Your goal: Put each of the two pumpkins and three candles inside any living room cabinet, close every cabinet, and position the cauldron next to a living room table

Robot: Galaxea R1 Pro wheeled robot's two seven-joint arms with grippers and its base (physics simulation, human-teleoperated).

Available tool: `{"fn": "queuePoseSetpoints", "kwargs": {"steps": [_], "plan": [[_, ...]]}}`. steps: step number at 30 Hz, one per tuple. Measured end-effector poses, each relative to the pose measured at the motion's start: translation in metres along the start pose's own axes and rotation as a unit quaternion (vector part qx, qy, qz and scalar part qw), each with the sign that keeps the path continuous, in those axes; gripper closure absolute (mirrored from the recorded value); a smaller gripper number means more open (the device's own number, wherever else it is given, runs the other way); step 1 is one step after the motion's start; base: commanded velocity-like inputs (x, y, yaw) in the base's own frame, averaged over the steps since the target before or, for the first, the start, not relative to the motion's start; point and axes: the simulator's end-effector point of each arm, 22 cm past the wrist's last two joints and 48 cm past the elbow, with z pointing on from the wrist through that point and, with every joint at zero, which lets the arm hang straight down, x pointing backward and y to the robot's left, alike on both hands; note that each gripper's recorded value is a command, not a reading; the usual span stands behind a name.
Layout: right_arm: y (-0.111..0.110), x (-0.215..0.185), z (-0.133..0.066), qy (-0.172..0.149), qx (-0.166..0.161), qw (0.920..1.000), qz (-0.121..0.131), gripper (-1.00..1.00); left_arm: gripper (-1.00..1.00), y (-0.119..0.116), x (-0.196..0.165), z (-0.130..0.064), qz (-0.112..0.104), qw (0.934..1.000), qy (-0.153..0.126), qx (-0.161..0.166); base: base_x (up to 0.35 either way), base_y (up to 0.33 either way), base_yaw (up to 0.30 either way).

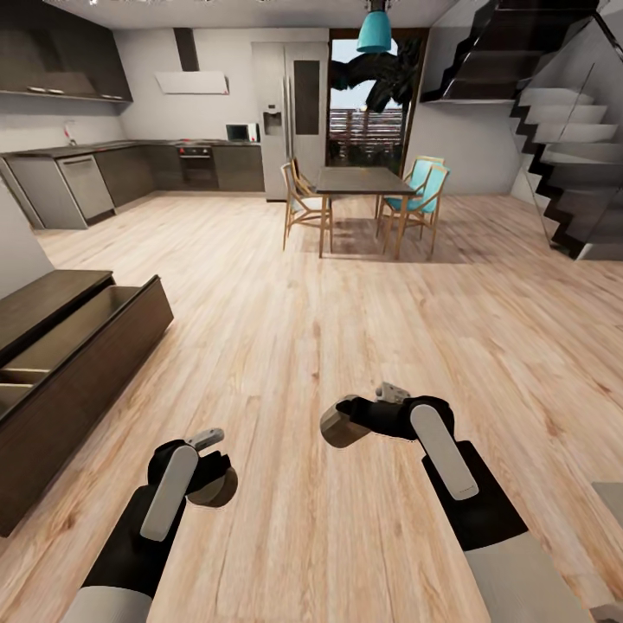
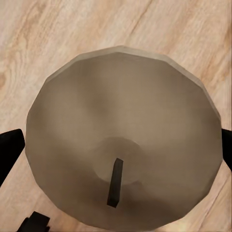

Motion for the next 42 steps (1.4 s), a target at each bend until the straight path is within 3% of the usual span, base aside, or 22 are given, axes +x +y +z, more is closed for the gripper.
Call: {"fn": "queuePoseSetpoints", "kwargs": {"steps": [29,42], "plan": [[0.0029,-0.0042,-0.0060,-0.006,-0.001,1.0000,-0.002,1.00,1.00,-0.0001,-0.0016,-0.0042,0.001,1.0000,-0.004,-0.001,0.325,-0.119,0.000],[0.0052,-0.0038,-0.0056,-0.006,-0.003,1.0000,-0.001,1.00,1.00,0.0020,0.0025,-0.0012,0.003,1.0000,0.002,-0.005,0.320,-0.015,0.000]]}}
